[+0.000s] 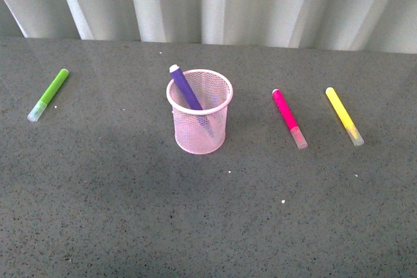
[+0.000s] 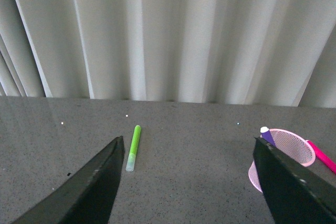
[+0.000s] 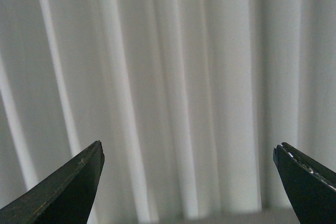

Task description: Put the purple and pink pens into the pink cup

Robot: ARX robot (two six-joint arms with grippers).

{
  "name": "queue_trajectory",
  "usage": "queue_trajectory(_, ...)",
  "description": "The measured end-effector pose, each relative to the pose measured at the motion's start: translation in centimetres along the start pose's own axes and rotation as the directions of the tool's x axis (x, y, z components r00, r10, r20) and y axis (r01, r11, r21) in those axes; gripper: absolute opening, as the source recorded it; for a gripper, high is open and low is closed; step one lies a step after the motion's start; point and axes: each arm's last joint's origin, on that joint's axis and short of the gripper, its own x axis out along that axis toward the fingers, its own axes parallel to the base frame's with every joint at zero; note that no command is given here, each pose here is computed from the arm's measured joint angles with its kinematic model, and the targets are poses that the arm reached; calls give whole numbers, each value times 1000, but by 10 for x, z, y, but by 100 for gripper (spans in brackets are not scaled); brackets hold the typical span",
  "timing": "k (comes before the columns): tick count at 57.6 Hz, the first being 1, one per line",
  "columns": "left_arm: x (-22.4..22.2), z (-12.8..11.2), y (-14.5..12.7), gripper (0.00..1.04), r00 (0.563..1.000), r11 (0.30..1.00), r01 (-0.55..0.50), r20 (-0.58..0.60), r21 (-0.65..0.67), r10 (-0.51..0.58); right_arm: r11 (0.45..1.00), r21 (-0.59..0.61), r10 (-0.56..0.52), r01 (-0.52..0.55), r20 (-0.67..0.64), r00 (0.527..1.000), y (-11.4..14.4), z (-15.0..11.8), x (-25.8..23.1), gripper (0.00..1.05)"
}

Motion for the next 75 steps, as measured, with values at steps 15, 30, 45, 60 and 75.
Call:
queue_trajectory(15,0,0,0,98,1000,1000,0,0,2,0,991,-110,-98,71,-269,958,10,-38,157,98)
queue_trajectory(30,0,0,0,98,1000,1000,0,0,2,0,984,-175,-128,-15,-771,624,28,-170,222,98)
queue_trajectory(45,0,0,0,98,1000,1000,0,1,2,0,986,-141,-93,-94,-913,398,55,-242,228,98)
queue_trajectory(60,0,0,0,98,1000,1000,0,0,2,0,990,-92,-58,-104,-956,289,81,-285,217,98)
queue_trajectory(75,0,0,0,98,1000,1000,0,0,2,0,991,-63,-32,-118,-968,249,96,-308,210,98)
